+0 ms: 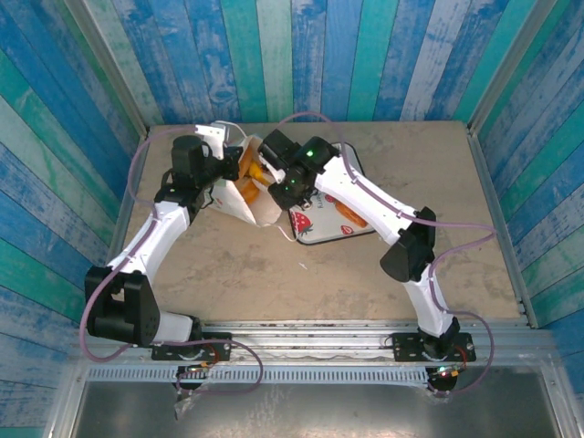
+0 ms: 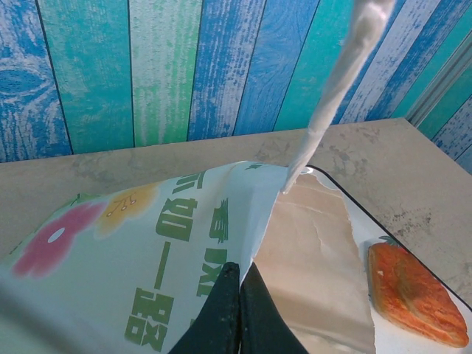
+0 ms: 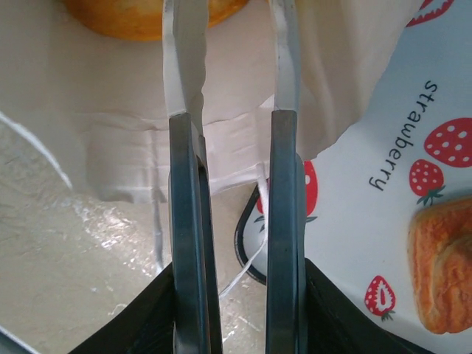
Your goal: Take the fake bread out of the paper bag
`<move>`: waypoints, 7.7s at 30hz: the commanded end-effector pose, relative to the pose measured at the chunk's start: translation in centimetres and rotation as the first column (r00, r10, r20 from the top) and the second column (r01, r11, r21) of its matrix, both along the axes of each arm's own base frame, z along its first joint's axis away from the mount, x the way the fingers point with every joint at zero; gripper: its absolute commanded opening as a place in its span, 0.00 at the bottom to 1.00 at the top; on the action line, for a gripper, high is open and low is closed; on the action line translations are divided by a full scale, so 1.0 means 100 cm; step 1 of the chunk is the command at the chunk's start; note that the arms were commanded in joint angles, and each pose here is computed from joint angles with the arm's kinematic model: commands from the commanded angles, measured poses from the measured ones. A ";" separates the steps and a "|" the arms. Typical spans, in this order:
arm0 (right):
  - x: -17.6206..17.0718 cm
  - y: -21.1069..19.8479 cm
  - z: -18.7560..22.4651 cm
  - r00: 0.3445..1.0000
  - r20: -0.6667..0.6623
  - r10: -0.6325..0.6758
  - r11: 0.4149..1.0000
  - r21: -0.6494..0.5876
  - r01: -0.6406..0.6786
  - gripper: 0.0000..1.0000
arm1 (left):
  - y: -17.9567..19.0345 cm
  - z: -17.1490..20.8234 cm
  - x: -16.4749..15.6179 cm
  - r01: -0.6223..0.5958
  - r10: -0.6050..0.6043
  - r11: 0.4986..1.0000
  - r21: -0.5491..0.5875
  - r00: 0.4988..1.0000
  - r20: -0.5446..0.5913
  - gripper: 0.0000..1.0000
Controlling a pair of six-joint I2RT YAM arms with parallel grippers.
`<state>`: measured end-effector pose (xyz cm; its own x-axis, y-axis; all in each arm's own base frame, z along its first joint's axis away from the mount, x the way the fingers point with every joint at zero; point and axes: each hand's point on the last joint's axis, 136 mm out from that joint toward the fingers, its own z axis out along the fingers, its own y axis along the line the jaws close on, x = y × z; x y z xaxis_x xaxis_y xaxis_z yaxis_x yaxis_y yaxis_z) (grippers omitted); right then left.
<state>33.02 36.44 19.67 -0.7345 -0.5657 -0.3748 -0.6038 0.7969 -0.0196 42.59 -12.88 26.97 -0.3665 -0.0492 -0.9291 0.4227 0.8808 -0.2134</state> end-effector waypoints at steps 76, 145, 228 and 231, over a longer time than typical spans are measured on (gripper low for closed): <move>-0.063 -0.026 0.049 0.987 -0.151 0.057 0.940 0.340 -0.002 0.01 | 0.003 0.030 0.011 -0.046 0.050 0.997 -0.054 0.997 0.065 0.00; 0.121 -0.189 -0.074 0.749 -0.600 -0.280 0.496 0.577 0.648 0.24 | -0.001 0.030 0.007 -0.016 0.019 0.999 -0.051 0.998 0.059 0.00; -0.086 -0.081 0.076 1.000 0.020 0.019 0.979 0.203 -0.023 0.18 | -0.018 0.049 -0.003 0.096 -0.087 0.990 -0.105 0.992 0.086 0.00; -0.083 -0.070 0.070 1.000 0.000 0.022 0.982 0.190 -0.021 0.20 | -0.018 0.049 -0.005 0.099 -0.090 0.990 -0.101 0.992 0.084 0.00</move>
